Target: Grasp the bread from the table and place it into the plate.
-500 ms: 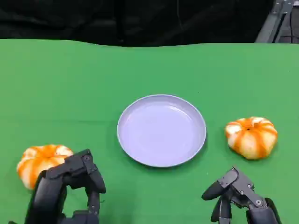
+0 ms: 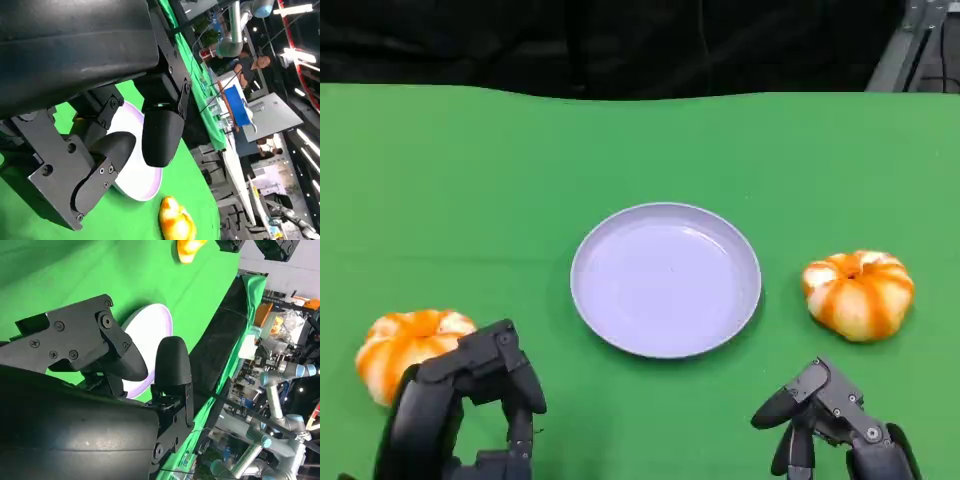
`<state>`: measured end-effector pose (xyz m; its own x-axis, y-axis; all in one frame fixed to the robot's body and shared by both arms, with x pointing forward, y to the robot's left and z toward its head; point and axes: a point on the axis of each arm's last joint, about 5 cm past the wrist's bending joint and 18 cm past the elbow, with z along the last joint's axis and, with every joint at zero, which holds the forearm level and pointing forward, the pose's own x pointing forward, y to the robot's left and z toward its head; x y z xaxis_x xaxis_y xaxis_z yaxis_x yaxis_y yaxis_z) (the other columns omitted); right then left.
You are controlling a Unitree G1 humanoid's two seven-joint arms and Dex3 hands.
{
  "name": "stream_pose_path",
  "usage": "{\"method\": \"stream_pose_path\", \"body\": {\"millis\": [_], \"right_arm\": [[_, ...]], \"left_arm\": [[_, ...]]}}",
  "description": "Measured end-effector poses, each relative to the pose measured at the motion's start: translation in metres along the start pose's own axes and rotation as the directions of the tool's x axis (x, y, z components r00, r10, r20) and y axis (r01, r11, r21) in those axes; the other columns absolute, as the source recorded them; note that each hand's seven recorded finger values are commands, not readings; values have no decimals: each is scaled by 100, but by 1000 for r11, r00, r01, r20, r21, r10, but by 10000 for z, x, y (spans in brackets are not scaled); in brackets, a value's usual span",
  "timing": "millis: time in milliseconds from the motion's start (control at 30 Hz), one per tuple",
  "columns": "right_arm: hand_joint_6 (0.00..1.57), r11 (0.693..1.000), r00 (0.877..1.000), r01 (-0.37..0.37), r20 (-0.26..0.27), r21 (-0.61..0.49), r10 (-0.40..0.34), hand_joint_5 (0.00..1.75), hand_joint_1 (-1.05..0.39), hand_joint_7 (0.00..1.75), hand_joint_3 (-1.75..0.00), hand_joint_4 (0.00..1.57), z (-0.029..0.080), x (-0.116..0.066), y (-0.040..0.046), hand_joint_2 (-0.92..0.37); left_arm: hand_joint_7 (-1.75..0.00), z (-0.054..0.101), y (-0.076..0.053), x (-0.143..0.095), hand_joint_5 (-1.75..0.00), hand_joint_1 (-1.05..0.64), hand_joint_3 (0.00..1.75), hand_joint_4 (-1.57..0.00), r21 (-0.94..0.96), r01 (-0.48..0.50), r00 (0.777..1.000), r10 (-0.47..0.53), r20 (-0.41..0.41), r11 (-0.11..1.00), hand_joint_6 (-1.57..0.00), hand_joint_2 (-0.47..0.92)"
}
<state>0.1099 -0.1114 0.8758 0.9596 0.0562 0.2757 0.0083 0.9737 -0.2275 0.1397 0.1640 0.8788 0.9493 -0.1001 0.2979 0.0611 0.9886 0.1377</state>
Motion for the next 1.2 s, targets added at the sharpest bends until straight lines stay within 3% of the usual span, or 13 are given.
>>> {"method": "stream_pose_path", "body": {"millis": [67,200,333,400,500,567,633,867,1033,1200], "right_arm": [[36,1000,1000,0,-1,0,0,175,-9,175,-132,71,0,-1,0,-74],[36,1000,1000,1,-1,4,-1,175,-9,175,-133,71,1,-1,-1,-74],[36,1000,1000,2,-1,4,-2,175,-9,175,-132,70,2,-1,-1,-74],[36,1000,1000,1,0,3,-1,175,-9,175,-132,70,2,0,0,-74],[36,1000,1000,0,1,-3,0,175,-9,175,-132,70,3,-1,4,-74],[36,1000,1000,3,2,-5,-3,175,-8,175,-132,71,4,-1,8,-74],[36,1000,1000,9,3,-7,-9,175,-10,175,-132,72,6,-1,14,-74],[36,1000,1000,10,-1,1,-10,175,-8,175,-133,71,40,3,47,-76],[33,1000,1000,12,-2,21,-12,175,-7,175,-130,66,56,0,61,-77],[34,1000,1000,10,-9,26,-9,175,-7,175,-130,67,61,-3,75,-78]], "left_arm": [[-169,0,0,0,-175,-9,175,-93,0,0,1000,0,0,1000,-82,18],[-140,0,-2,1,-154,-6,151,-76,0,-3,1000,3,2,1000,-71,27],[-98,-3,14,16,-124,-10,108,-56,11,-14,1000,13,12,1000,-58,39],[-79,-7,47,31,-114,-20,76,-46,78,-33,999,32,12,996,-53,53],[-62,-13,99,28,-109,-29,38,-33,224,-18,1000,18,1,975,-47,70],[-59,-20,133,28,-109,-31,28,-31,284,-16,1000,19,-10,959,-47,74],[-47,-14,148,42,-99,-42,12,-15,340,-5,1000,12,-16,940,-35,81],[-30,144,338,209,-83,-52,0,0,781,153,987,-49,-155,606,-28,83],[-23,173,319,358,-75,-51,0,0,859,253,962,-22,-272,445,-25,81],[-19,82,301,489,-65,-48,0,0,864,319,936,11,-351,390,-22,81]]}}
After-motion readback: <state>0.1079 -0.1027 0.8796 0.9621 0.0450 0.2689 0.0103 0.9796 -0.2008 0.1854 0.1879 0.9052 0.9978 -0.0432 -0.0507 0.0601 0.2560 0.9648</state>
